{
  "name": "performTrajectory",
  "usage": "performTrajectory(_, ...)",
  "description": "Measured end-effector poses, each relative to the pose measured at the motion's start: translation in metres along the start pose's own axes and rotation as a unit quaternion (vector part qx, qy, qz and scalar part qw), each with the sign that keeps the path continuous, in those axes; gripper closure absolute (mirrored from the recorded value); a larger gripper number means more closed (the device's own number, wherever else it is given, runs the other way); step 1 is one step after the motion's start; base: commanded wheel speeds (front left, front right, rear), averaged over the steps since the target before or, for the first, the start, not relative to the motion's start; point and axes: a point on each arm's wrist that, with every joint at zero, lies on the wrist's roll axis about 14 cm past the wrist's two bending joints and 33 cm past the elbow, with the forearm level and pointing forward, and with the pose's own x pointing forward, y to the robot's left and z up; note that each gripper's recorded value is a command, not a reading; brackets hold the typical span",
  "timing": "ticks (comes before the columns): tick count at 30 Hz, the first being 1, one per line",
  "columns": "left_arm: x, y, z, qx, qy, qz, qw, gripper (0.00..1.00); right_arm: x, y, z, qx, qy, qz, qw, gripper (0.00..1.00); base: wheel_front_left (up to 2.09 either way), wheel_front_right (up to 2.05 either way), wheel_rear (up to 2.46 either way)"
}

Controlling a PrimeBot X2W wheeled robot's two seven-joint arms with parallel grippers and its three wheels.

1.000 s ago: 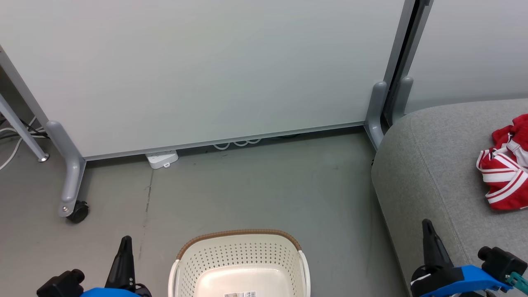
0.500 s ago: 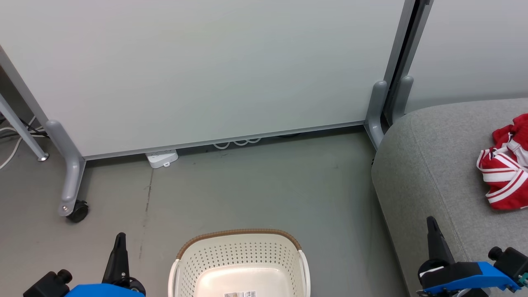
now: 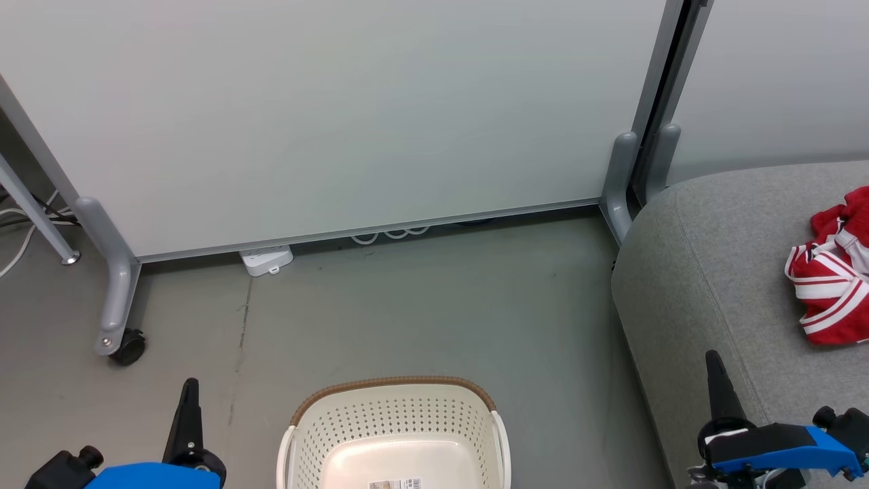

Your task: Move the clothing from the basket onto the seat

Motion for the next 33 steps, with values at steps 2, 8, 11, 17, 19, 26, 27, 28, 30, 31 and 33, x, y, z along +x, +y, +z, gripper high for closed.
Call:
performTrajectory(2,0.0,0.0,0.0,-0.011,0.001,0.0,1.0,1.0,0.0,0.0,0.0,0.013,-0.001,0.0,1.0,1.0,0.0,0.0,0.0)
performTrajectory(8,0.002,-0.003,0.003,-0.044,-0.001,-0.005,0.999,1.0,0.001,0.002,0.002,0.048,-0.001,0.002,0.999,1.0,0.0,0.0,0.0)
performTrajectory(11,0.003,-0.004,0.004,-0.061,-0.001,-0.006,0.998,1.0,0.002,0.002,0.002,0.063,0.0,0.002,0.998,1.0,0.0,0.0,0.0)
performTrajectory(17,0.003,-0.004,0.005,-0.091,0.0,-0.008,0.996,1.0,0.003,0.004,0.004,0.095,0.0,0.005,0.995,1.0,0.0,0.0,0.0)
performTrajectory(19,0.004,-0.006,0.007,-0.106,-0.001,-0.01,0.994,1.0,0.003,0.005,0.005,0.111,0.0,0.007,0.994,1.0,0.0,0.0,0.0)
performTrajectory(26,0.005,-0.007,0.009,-0.139,-0.001,-0.013,0.99,1.0,0.004,0.007,0.007,0.145,0.0,0.011,0.989,1.0,0.0,0.0,0.0)
performTrajectory(27,0.005,-0.007,0.009,-0.144,-0.001,-0.013,0.99,1.0,0.004,0.007,0.007,0.149,0.001,0.012,0.989,1.0,0.0,0.0,0.0)
performTrajectory(28,0.005,-0.007,0.01,-0.148,-0.002,-0.014,0.989,1.0,0.005,0.008,0.007,0.153,0.001,0.012,0.988,1.0,0.0,0.0,0.0)
performTrajectory(30,0.005,-0.007,0.01,-0.157,-0.001,-0.015,0.988,1.0,0.005,0.008,0.007,0.162,0.001,0.013,0.987,1.0,0.0,0.0,0.0)
performTrajectory(31,0.006,-0.008,0.011,-0.161,-0.001,-0.016,0.987,1.0,0.005,0.008,0.007,0.167,0.001,0.014,0.986,1.0,0.0,0.0,0.0)
performTrajectory(33,0.006,-0.009,0.011,-0.17,-0.001,-0.017,0.985,1.0,0.005,0.009,0.008,0.176,0.0,0.015,0.984,1.0,0.0,0.0,0.0)
